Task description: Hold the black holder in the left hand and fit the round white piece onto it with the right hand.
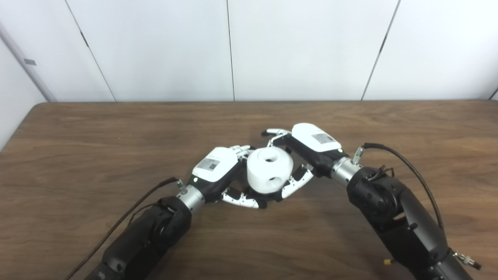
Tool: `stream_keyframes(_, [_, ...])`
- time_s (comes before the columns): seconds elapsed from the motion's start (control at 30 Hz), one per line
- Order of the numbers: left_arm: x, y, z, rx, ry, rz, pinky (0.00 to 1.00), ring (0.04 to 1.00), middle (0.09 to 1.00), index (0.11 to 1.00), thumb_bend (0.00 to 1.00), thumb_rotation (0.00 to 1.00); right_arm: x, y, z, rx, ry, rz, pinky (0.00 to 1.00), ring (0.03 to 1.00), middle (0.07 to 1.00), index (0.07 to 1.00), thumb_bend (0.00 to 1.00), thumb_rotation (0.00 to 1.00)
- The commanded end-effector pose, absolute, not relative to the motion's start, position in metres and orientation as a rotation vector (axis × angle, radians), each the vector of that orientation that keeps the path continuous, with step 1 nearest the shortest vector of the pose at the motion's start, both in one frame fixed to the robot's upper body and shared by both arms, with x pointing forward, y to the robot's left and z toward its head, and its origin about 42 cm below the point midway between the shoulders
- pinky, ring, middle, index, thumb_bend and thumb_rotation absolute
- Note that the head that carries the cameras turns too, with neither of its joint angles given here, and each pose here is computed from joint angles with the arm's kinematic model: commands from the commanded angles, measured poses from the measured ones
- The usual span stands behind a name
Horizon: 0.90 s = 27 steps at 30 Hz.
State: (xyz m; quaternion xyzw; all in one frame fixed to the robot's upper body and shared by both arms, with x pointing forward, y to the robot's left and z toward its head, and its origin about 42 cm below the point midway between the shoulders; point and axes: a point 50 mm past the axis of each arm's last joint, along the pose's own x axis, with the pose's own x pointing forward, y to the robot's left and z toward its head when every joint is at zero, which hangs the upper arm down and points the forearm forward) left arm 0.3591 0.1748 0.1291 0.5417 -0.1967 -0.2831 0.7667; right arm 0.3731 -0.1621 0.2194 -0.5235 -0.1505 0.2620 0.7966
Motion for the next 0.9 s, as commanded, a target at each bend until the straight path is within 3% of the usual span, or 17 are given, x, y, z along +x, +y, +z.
stream_keyframes(0.0, [0.3374, 0.1753, 0.0892, 1.27, -0.287, -0.779, 0.91, 0.91, 0.858, 0.483, 0.53, 0.06, 0.3759, -0.1665, 0.2222, -1.142, -0.331, 0.558, 0.6, 0.803, 0.964, 1.0, 0.96, 0.28])
stream_keyframes(0.87, [0.3407, 0.1763, 0.09, 1.263, -0.289, -0.77, 0.93, 0.905, 0.859, 0.483, 0.53, 0.06, 0.3791, -0.1685, 0.225, -1.153, -0.331, 0.572, 0.61, 0.792, 0.966, 1.0, 1.0, 0.28])
